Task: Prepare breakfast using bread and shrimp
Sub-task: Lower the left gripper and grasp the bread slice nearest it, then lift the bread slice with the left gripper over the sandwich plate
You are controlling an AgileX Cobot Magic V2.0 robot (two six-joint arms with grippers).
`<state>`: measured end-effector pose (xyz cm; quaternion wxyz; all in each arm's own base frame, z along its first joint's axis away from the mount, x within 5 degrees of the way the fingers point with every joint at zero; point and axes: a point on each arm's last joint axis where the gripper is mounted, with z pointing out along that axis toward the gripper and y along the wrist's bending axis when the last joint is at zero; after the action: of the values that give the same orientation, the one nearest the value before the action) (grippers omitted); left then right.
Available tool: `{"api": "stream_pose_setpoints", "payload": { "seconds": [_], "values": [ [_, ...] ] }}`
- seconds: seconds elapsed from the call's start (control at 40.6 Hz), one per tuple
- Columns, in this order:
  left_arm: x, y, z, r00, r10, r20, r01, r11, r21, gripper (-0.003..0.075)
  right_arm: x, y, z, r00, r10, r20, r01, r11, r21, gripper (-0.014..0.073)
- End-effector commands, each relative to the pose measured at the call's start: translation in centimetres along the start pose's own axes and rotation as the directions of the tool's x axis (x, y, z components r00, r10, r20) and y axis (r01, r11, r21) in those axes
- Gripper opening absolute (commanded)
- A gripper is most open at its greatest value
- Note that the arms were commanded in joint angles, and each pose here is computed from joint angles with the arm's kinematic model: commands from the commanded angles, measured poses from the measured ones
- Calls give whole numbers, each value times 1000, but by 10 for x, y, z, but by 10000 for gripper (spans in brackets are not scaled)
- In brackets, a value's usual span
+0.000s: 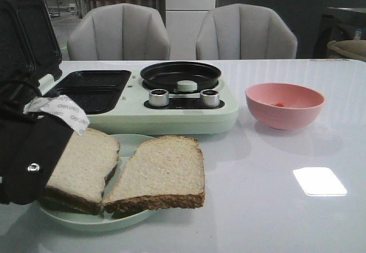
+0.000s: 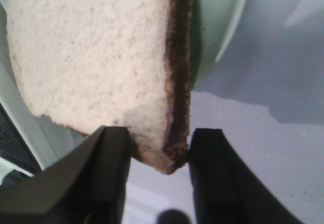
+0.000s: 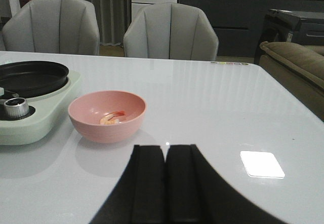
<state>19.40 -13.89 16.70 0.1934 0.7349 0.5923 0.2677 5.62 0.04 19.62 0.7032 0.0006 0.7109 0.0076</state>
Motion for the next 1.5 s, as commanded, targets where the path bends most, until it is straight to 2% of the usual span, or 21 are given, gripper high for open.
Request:
{"api": "stream_pose_setpoints", "payload": {
  "seconds": [0.0, 0.049, 0.074, 0.123, 0.32, 0.542, 0.689, 0.837, 0.985, 1.083, 1.354, 1.477],
  "values": [
    [-1, 12, -6, 1000, -14, 25, 16, 998, -55, 114, -10, 0, -1, 995, -5, 101, 5, 1000, 0, -23],
    [-1, 12, -6, 999, -13, 31, 14, 998, -56, 29, -10, 0, -1, 995, -5, 101, 5, 1000, 0, -23],
    [-1, 12, -6, 999, -13, 31, 14, 998, -56, 26, -10, 0, -1, 995, -5, 101, 5, 1000, 0, -23],
    [-1, 12, -6, 999, -13, 31, 14, 998, -56, 44, -10, 0, -1, 995, -5, 101, 5, 1000, 0, -23],
    [4, 14, -15, 1000, -22, -2, 22, 996, -85, 39, -10, 0, -1, 995, -5, 101, 5, 1000, 0, -23],
    [13, 32, -51, 998, -59, 26, 63, 971, -232, 39, -10, 0, -1, 995, -5, 101, 5, 1000, 0, -23],
    [24, 58, -77, 989, -146, 26, 145, 918, -369, 39, -10, 0, -1, 995, -5, 101, 5, 1000, 0, -23],
    [27, 85, -99, 983, -175, 58, 181, 860, -477, 39, -10, 0, -1, 995, -5, 101, 5, 1000, 0, -23],
    [31, 109, -109, 978, -175, 111, 207, 818, -536, 39, -10, 0, -1, 995, -5, 101, 5, 1000, 0, -23],
    [38, 123, -102, 981, -156, 119, 196, 805, -559, 39, -10, 0, -1, 995, -5, 101, 5, 1000, 0, -23],
    [66, 161, -45, 975, -197, 105, 223, 829, -513, 39, -10, 0, -1, 995, -5, 101, 5, 1000, 0, -23],
    [72, 180, -16, 976, -179, 123, 217, 842, -494, 39, -10, 0, -1, 995, -5, 101, 5, 1000, 0, -23]
  ]
}}
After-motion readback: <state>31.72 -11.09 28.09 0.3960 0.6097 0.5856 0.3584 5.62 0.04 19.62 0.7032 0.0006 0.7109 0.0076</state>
